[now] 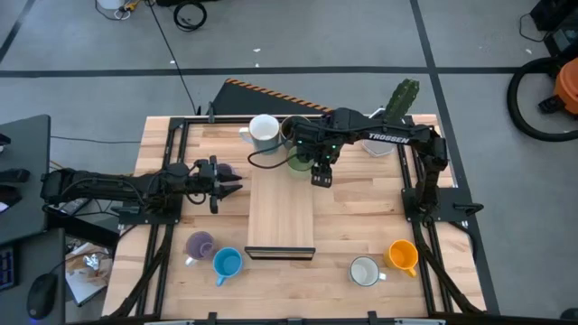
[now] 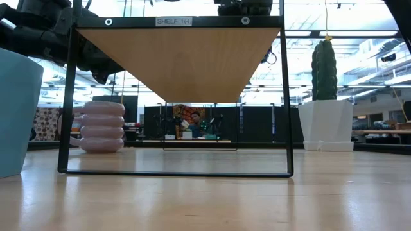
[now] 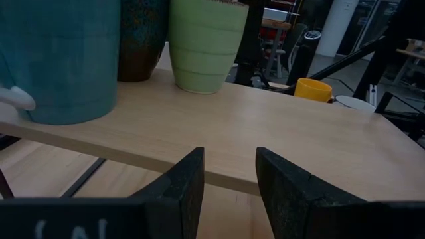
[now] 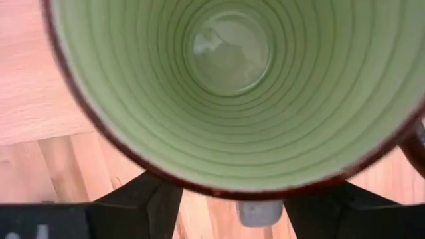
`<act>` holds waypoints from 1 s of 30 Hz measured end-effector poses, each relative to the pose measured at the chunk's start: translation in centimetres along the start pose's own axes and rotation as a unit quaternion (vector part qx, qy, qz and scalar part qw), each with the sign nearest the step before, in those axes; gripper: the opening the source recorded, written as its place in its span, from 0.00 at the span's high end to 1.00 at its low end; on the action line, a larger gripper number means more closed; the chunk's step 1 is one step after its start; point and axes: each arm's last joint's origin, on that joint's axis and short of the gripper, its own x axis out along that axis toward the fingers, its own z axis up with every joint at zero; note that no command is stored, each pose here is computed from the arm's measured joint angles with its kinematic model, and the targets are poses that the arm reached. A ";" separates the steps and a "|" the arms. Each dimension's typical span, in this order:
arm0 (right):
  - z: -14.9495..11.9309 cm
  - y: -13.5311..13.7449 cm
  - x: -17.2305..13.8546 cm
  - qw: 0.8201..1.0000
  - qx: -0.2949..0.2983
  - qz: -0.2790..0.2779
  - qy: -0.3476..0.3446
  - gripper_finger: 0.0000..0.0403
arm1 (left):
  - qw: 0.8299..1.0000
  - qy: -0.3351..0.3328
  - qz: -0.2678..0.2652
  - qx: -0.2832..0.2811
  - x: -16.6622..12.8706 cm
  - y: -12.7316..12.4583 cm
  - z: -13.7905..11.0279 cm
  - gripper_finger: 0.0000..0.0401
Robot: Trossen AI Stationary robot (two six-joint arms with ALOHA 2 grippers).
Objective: Place coffee mugs
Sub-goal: Put the green mug on the shelf, then put the top purple mug on the shelf
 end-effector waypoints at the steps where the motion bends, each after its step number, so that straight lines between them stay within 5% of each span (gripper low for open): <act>1: -0.1 0.1 -0.2 1.000 0.000 0.000 -0.004 0.40 | 1.000 0.000 0.000 0.000 0.0 0.0 0.0 0.65; 30: -4.2 3.4 -6.5 0.991 0.005 -0.080 -0.105 0.37 | 1.000 0.006 0.001 -0.005 0.0 0.0 -0.1 0.65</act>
